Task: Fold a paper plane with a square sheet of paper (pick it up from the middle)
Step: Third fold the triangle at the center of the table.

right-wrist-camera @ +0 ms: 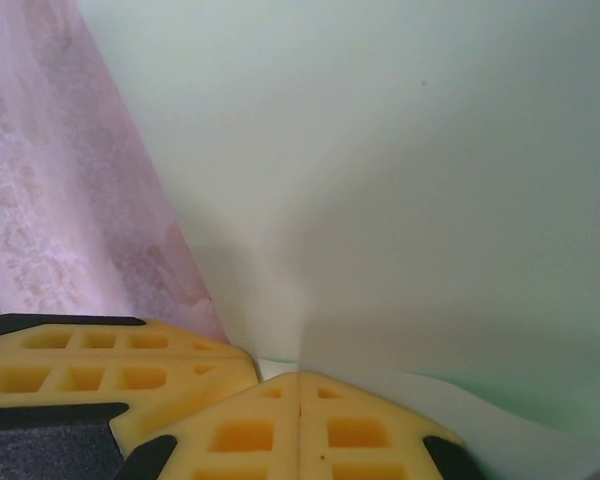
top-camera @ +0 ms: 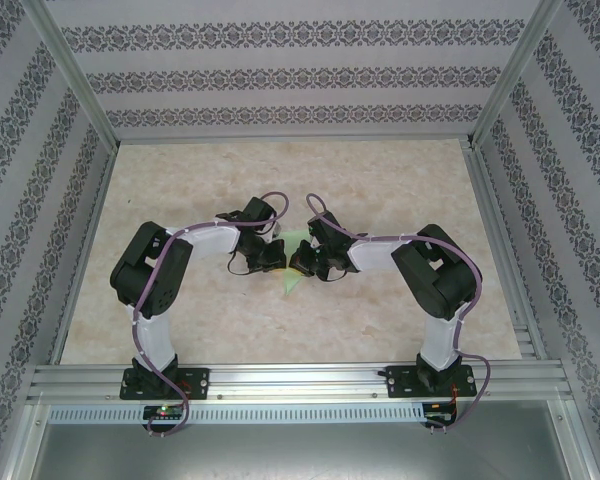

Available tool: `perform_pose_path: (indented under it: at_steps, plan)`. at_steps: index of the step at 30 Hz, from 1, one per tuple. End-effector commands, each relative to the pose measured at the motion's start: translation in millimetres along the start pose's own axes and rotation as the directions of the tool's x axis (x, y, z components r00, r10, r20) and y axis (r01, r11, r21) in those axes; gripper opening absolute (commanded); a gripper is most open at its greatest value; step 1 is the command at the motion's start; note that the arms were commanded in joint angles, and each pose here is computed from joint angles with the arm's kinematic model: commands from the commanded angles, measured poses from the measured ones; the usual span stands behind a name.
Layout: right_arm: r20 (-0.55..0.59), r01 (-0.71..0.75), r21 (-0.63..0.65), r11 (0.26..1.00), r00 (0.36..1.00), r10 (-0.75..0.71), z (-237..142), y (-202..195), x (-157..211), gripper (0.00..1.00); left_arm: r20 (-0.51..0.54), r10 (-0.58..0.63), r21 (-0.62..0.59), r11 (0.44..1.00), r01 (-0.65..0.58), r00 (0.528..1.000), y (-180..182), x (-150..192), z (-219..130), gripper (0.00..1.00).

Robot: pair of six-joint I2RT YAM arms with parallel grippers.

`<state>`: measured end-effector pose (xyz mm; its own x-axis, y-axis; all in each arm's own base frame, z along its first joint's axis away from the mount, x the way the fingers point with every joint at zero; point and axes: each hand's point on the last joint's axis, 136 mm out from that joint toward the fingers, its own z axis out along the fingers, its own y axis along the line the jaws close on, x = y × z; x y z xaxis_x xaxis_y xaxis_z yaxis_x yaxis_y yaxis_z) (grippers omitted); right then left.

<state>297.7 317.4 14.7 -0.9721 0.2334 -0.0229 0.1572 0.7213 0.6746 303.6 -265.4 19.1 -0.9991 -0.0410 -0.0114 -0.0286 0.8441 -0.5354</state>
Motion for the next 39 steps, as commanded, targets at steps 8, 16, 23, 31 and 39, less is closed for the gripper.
perform_pose_path:
  at_steps: [8, 16, 23, 31, 39]
  plan:
    - [0.032, 0.061, -0.117, 0.991, 0.998, -0.057, -18, 30, -7, 0.05, -0.028, -0.022, -0.105, 0.994, 0.018, 0.999, 23, 11, 14, 0.00]
    - [0.079, 0.111, -0.116, 0.987, 0.992, -0.103, -45, 26, -2, 0.06, -0.031, -0.032, -0.137, 0.990, 0.028, 0.999, 31, 14, 15, 0.00]
    - [0.078, 0.101, -0.101, 0.990, 0.993, -0.094, -43, 6, -4, 0.04, -0.015, -0.044, -0.160, 0.986, 0.041, 0.999, 34, 12, 13, 0.00]
    - [0.028, 0.109, -0.128, 0.986, 0.994, -0.107, -28, 9, -1, 0.04, 0.001, -0.043, -0.166, 0.985, 0.042, 0.999, 32, 8, 10, 0.00]
    - [0.002, 0.106, -0.130, 0.986, 0.994, -0.106, -17, 5, 2, 0.05, 0.021, -0.033, -0.159, 0.987, 0.036, 0.999, 27, 3, 4, 0.00]
